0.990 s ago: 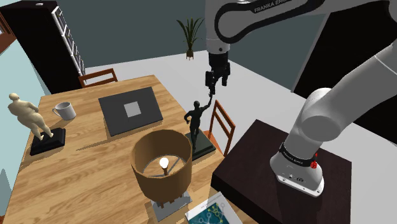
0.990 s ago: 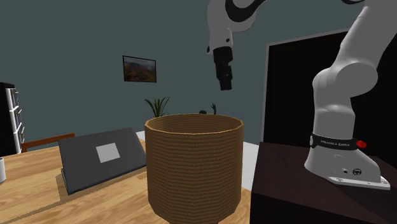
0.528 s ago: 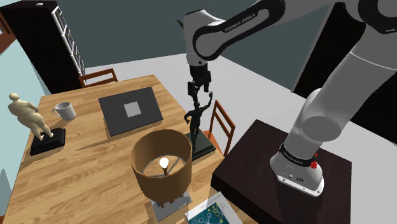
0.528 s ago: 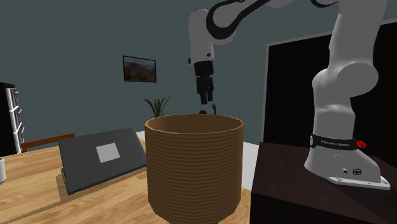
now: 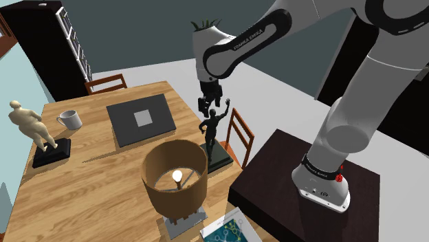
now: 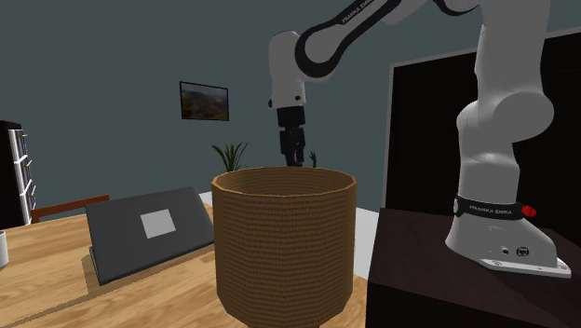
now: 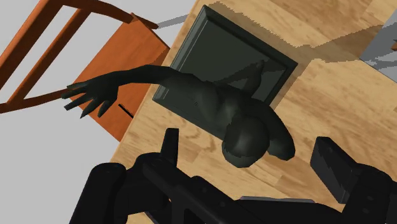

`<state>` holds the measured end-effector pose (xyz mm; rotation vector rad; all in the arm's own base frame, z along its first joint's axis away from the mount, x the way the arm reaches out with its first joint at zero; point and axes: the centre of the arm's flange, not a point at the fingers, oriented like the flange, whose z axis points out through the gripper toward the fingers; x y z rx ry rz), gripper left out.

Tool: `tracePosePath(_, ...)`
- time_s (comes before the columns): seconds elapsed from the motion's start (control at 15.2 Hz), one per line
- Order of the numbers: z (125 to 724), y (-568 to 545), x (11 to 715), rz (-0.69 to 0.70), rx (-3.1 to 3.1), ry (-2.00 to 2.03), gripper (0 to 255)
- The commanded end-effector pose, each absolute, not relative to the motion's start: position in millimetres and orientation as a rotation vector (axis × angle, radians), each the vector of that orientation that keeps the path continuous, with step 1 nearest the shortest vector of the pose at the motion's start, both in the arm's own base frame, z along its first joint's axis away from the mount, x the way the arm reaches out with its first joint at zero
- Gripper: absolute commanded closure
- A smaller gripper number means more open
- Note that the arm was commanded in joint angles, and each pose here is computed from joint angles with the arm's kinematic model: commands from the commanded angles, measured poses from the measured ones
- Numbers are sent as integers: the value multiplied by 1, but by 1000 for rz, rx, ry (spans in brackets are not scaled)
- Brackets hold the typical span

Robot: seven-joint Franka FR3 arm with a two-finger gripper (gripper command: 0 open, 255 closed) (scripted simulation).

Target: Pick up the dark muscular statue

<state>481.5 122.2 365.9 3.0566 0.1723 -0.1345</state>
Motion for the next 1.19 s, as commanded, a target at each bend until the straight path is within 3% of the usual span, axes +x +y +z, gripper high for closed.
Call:
tracePosePath(0.0,357,122,482,-134,3057,173,0)
tracePosePath(0.07,357,122,482,-134,3057,173,0)
tracePosePath(0.13,357,122,482,-134,3057,173,255)
tracePosePath(0.73,357,122,482,-134,3057,173,255)
tracePosePath(1.12,389,122,482,-134,3057,173,255)
